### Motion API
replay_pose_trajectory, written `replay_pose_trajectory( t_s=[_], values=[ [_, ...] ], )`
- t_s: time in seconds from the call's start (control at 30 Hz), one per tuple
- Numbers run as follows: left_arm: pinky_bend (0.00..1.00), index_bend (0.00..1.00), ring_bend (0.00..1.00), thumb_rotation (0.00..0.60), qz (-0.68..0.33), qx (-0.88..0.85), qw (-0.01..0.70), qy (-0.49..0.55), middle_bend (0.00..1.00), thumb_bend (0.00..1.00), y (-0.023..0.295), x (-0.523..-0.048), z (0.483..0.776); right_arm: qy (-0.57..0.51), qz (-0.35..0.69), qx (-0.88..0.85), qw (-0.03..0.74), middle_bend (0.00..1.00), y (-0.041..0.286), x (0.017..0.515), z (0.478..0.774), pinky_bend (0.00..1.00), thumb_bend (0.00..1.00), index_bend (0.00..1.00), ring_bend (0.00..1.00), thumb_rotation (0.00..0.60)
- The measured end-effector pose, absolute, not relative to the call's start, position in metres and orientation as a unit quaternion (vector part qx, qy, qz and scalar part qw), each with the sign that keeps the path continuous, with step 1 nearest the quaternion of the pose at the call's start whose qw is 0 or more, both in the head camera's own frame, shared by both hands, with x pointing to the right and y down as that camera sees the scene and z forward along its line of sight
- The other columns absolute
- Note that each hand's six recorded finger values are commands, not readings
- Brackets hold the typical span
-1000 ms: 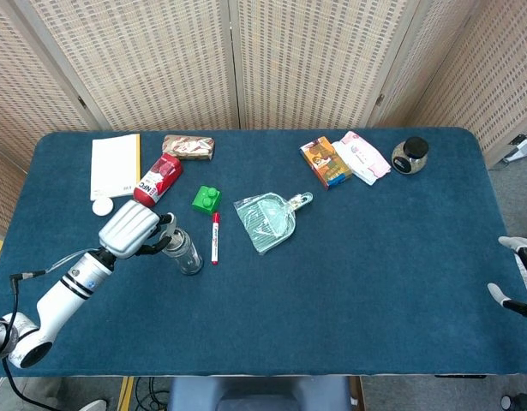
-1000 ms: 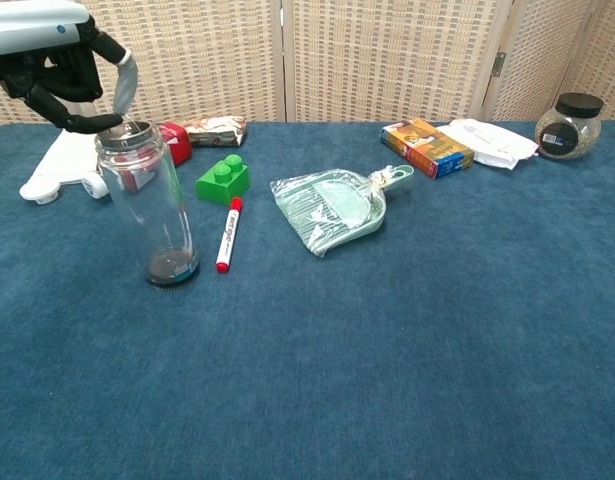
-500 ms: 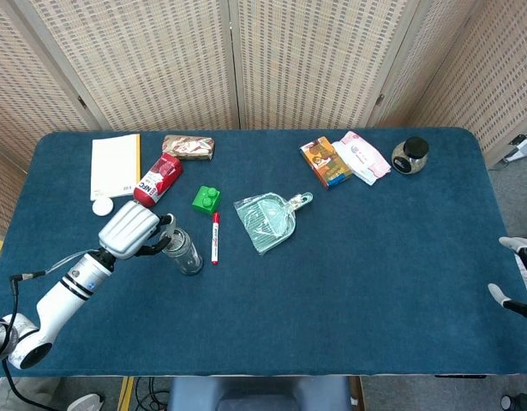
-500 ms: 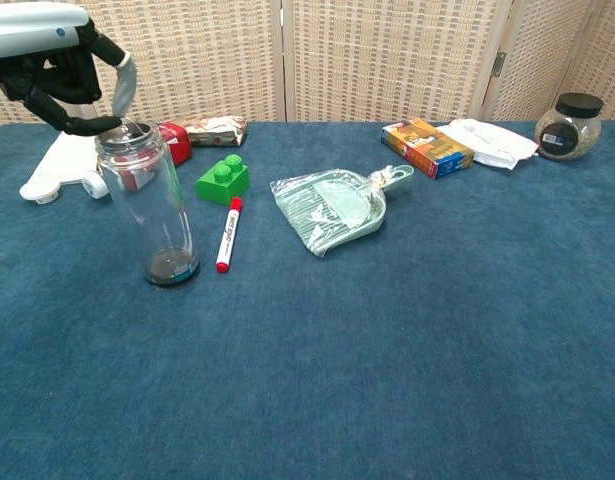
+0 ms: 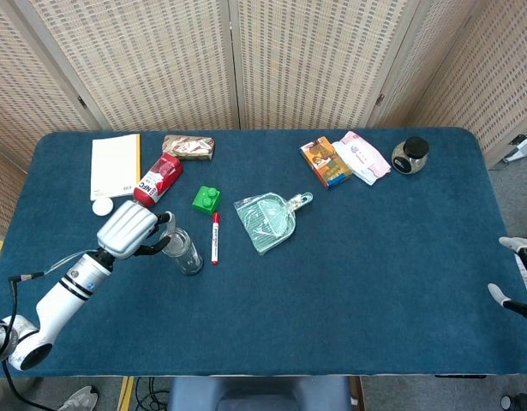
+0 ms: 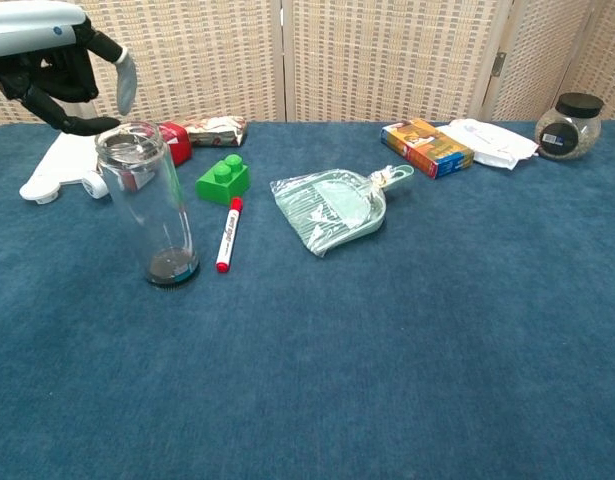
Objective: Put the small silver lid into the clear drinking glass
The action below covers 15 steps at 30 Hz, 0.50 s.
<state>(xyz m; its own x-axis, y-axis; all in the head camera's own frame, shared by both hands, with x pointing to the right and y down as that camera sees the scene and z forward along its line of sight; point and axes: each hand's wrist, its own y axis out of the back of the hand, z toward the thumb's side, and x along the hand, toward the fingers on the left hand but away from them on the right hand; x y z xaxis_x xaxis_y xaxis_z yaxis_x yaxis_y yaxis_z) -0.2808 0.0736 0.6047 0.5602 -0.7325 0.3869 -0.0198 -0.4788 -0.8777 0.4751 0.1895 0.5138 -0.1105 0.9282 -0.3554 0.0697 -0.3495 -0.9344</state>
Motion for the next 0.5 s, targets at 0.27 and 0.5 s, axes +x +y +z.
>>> replay_pose_trajectory(
  t_s=[0.27,0.5],
  values=[
    [1.00,0.42,0.99,0.600,-0.399,-0.759,0.447,0.253,1.00,0.33,0.0726,-0.2822,0.6029,-0.444,0.599,-0.562,0.358,0.26,0.1899,0.4753,0.5134,0.33,0.16,0.26,0.22,0.600],
    [1.00,0.41,0.98,0.600,-0.403,-0.755,0.438,0.277,1.00,0.34,0.0674,-0.2879,0.5968,-0.445,0.599,-0.561,0.358,0.26,0.1901,0.4757,0.5135,0.33,0.16,0.26,0.22,0.600]
  ],
)
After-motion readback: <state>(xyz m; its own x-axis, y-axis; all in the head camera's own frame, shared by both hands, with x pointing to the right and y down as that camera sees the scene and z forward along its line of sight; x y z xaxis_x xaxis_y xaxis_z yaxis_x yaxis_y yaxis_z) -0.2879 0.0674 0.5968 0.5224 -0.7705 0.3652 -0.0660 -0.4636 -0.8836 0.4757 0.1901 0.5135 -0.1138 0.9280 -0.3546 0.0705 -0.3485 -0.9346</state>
